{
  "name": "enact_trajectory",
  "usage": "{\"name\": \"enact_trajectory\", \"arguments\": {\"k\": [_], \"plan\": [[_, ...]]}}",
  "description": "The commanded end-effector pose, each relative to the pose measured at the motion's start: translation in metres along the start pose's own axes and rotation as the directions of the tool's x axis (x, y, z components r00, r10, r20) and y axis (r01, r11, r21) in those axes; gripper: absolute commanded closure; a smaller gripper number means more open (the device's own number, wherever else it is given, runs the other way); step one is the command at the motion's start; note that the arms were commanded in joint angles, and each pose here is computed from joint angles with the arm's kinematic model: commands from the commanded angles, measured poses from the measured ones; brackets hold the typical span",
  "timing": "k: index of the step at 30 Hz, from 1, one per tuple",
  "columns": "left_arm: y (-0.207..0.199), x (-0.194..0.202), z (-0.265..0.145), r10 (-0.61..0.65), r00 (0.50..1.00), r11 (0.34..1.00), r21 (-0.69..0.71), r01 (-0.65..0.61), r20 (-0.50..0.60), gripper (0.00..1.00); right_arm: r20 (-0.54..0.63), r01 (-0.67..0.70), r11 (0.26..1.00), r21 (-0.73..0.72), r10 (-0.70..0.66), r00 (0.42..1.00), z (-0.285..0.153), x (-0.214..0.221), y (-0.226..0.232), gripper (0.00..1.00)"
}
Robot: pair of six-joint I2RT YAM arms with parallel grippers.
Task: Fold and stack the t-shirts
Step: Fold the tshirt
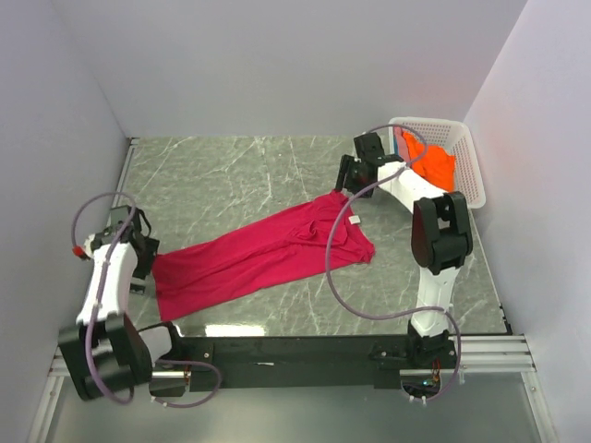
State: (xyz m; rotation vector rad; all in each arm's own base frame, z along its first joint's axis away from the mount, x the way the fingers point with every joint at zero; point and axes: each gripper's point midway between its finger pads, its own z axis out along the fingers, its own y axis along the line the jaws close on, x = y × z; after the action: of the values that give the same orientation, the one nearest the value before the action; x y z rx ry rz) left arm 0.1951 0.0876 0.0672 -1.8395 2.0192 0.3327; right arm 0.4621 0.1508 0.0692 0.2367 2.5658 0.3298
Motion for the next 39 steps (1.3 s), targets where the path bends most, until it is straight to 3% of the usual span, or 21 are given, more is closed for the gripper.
{"name": "enact_trajectory", "arguments": {"k": [1,3,5,7,10,12,16,21,22,23,30,34,39], "plan": [[-0.041,-0.028,-0.063,-0.026,0.999,0.957,0.29,0.016,0.028,0.01,0.123,0.05,0.997,-0.059,-0.043,0.991,-0.053,-0.03,0.021,0.31],[-0.08,-0.031,-0.094,0.059,0.998,0.859,0.507,-0.07,0.039,0.01,0.124,0.067,0.994,-0.089,-0.056,0.991,-0.06,-0.014,0.029,0.31],[-0.097,-0.018,-0.113,0.112,0.993,0.787,0.612,-0.074,-0.024,0.01,0.152,0.072,0.989,-0.126,-0.052,0.987,-0.078,-0.005,0.039,0.31],[-0.1,-0.017,-0.114,0.114,0.993,0.785,0.615,-0.068,-0.036,0.01,0.116,0.074,0.985,-0.157,-0.056,0.992,-0.084,0.027,0.048,0.3],[-0.088,-0.025,-0.097,0.083,0.996,0.862,0.503,-0.058,-0.026,0.01,0.078,0.073,0.979,-0.189,-0.059,0.995,-0.088,0.059,0.056,0.3],[-0.085,-0.026,-0.095,0.073,0.997,0.87,0.49,-0.055,-0.018,0.01,0.054,0.07,0.979,-0.191,-0.061,0.997,-0.088,0.073,0.056,0.3],[-0.094,-0.016,-0.095,0.073,0.997,0.824,0.565,-0.039,-0.038,0.01,0.03,0.048,0.981,-0.185,-0.043,0.999,-0.085,0.087,0.055,0.3],[-0.12,0.027,-0.104,0.223,0.974,0.742,0.654,-0.144,-0.039,0.01,-0.045,-0.019,0.988,-0.156,0.013,0.999,-0.066,0.106,0.047,0.3],[-0.125,0.038,-0.1,0.256,0.966,0.751,0.636,-0.178,-0.032,0.0,-0.071,-0.024,0.989,-0.147,0.013,0.997,-0.059,0.114,0.046,0.3],[-0.136,0.059,-0.116,0.327,0.945,0.709,0.664,-0.24,-0.008,0.0,-0.078,-0.036,0.989,-0.146,0.025,0.997,-0.055,0.114,0.044,0.3],[-0.153,0.124,-0.064,0.542,0.84,0.728,0.515,-0.452,-0.029,0.01,-0.143,-0.11,0.988,-0.107,0.094,0.985,-0.021,0.108,0.023,0.3],[-0.129,0.165,-0.02,0.661,0.742,0.716,0.394,-0.576,-0.116,0.01,-0.178,-0.12,0.989,-0.081,0.104,0.979,0.004,0.098,0.011,0.3],[-0.091,0.204,-0.014,0.736,0.645,0.671,0.354,-0.652,-0.206,0.01,-0.181,-0.123,0.991,-0.055,0.111,0.977,0.04,0.057,0.006,0.3]]}}
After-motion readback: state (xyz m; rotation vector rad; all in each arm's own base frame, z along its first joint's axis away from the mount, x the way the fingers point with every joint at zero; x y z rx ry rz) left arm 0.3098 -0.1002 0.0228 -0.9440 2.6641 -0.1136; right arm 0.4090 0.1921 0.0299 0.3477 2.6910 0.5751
